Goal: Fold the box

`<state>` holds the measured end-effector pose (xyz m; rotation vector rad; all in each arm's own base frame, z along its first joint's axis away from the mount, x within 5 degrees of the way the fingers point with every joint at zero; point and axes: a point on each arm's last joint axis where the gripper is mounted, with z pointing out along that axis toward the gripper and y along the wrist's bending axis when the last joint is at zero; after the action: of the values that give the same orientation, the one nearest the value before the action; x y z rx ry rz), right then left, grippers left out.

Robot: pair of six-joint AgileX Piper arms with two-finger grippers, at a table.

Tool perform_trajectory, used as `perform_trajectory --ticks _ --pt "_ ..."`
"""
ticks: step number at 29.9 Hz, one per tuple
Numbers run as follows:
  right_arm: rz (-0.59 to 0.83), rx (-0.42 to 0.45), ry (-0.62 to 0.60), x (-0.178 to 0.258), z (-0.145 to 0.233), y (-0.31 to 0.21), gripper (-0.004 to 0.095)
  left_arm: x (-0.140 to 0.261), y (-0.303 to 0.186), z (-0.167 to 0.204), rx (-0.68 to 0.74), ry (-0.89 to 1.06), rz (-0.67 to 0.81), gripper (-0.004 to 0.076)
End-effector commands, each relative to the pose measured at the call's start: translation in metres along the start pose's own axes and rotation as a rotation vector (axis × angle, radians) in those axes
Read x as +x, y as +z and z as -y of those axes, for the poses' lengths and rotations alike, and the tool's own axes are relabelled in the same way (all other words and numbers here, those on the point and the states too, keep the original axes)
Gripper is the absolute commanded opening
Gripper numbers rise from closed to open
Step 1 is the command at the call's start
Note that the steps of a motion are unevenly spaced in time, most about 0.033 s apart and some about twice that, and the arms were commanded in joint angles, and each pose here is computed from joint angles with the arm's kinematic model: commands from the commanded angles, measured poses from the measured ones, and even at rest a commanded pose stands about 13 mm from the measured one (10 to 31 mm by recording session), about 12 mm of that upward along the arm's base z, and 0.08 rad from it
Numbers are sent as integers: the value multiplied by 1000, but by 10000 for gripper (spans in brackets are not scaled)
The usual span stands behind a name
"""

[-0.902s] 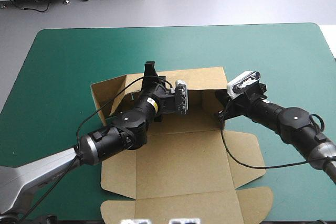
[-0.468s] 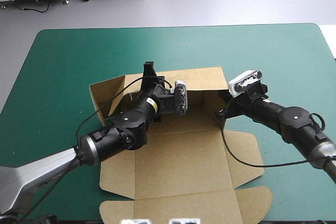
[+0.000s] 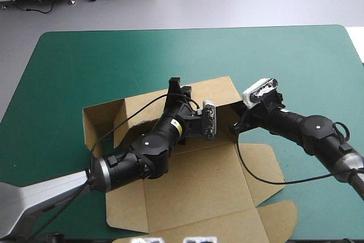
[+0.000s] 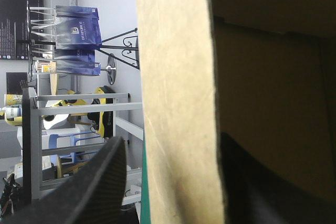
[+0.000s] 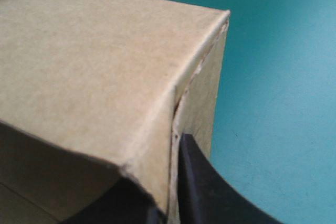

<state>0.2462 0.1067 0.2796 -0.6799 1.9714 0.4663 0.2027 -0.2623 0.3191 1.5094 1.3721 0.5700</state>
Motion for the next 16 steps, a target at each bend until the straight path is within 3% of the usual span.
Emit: perform_trajectory --ticks 1,10,16 --pt "6 -106 -24 -5 -13 -3 -23 -7 -30 -23 -80 -53 46 388" --pt "9 -72 -13 -6 -10 -3 -25 -17 -65 -11 -13 -108 27 388" --pt "11 -57 -8 -6 -8 -3 -24 -36 -96 3 21 -82 110 388"
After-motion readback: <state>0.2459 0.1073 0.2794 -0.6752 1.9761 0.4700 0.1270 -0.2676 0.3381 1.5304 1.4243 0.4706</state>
